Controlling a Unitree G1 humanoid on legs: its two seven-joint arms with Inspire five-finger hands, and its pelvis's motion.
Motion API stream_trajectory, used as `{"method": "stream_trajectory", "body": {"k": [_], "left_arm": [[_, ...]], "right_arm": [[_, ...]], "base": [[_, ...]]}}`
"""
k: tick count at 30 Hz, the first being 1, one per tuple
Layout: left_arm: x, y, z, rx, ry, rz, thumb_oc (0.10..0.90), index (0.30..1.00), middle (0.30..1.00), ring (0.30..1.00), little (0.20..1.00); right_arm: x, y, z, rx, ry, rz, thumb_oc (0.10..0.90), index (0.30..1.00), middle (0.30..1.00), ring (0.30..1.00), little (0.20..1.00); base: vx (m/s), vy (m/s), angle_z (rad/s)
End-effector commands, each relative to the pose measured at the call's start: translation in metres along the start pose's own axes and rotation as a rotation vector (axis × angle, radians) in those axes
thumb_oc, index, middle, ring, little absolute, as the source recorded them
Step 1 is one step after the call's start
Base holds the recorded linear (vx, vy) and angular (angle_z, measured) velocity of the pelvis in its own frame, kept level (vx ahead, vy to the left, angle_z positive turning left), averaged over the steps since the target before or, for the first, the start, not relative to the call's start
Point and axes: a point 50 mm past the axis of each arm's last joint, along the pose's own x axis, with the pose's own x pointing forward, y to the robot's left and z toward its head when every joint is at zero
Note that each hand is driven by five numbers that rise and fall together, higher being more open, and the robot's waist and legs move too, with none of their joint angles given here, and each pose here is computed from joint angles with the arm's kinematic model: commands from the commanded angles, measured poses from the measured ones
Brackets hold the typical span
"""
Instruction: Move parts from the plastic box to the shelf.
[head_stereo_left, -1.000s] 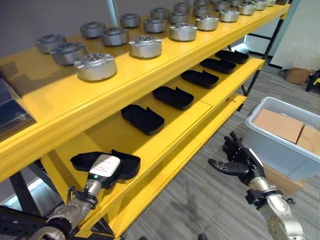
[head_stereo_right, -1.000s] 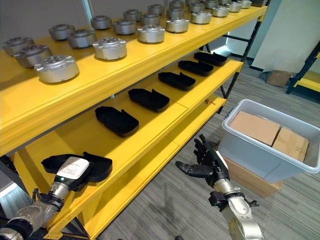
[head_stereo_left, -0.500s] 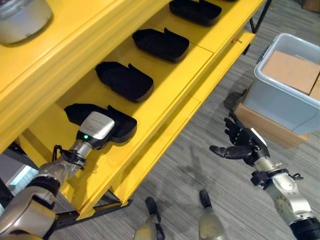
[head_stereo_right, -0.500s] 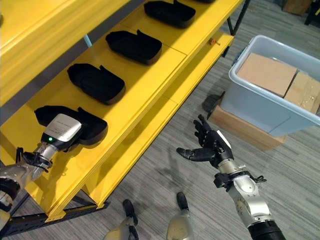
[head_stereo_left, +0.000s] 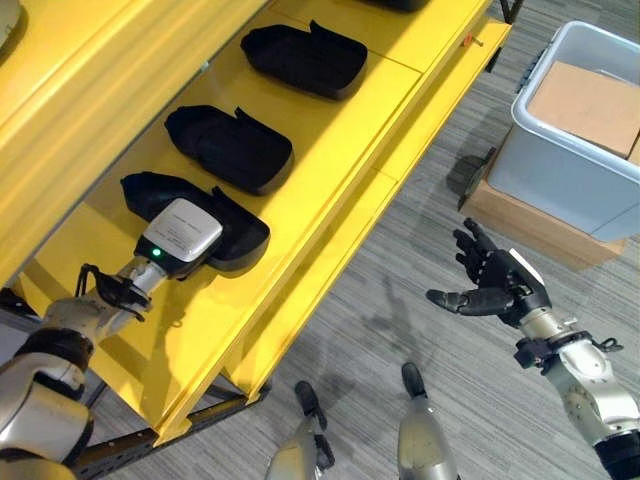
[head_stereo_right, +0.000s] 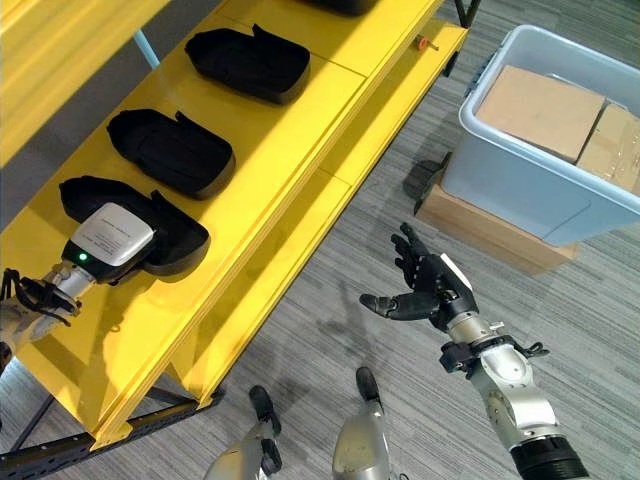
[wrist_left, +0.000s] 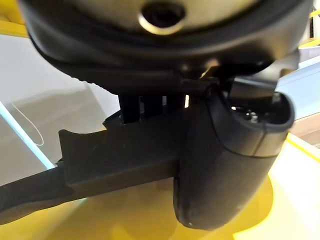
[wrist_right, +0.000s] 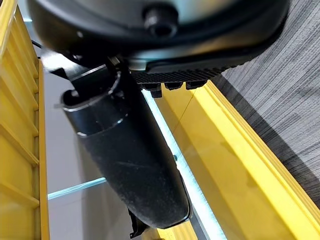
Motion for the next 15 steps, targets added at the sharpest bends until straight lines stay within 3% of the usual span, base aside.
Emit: {"method": "stream_trajectory", "body": {"k": [1, 4, 15], "left_arm": [[-0.065, -0.059, 0.023, 0.039, -0.154, -0.402, 0.400, 0.300, 0.300, 0.300, 0.300], [-0.085, -0.071, 0.030, 0.029, -0.170, -0.458, 0.400, 0.300, 0.300, 0.300, 0.300], [-0.101, -0.080, 0.034, 0.011, -0.142, -0.516, 0.400, 0.300, 0.300, 0.300, 0.300]], "right_arm": [[0.009, -0.006, 0.062, -0.038, -0.301, 0.008, 0.900, 1.000, 1.000, 1.000, 1.000], [0.011, -0.005, 0.063, -0.042, -0.290, 0.007, 0.900, 1.000, 1.000, 1.000, 1.000], [0.013, -0.003, 0.066, -0.052, -0.292, -0.004, 0.900, 1.000, 1.000, 1.000, 1.000]], "base": [[0.05, -0.012, 0.02], [0.03, 0.009, 0.03], [0.00, 0.004, 0.01]]}}
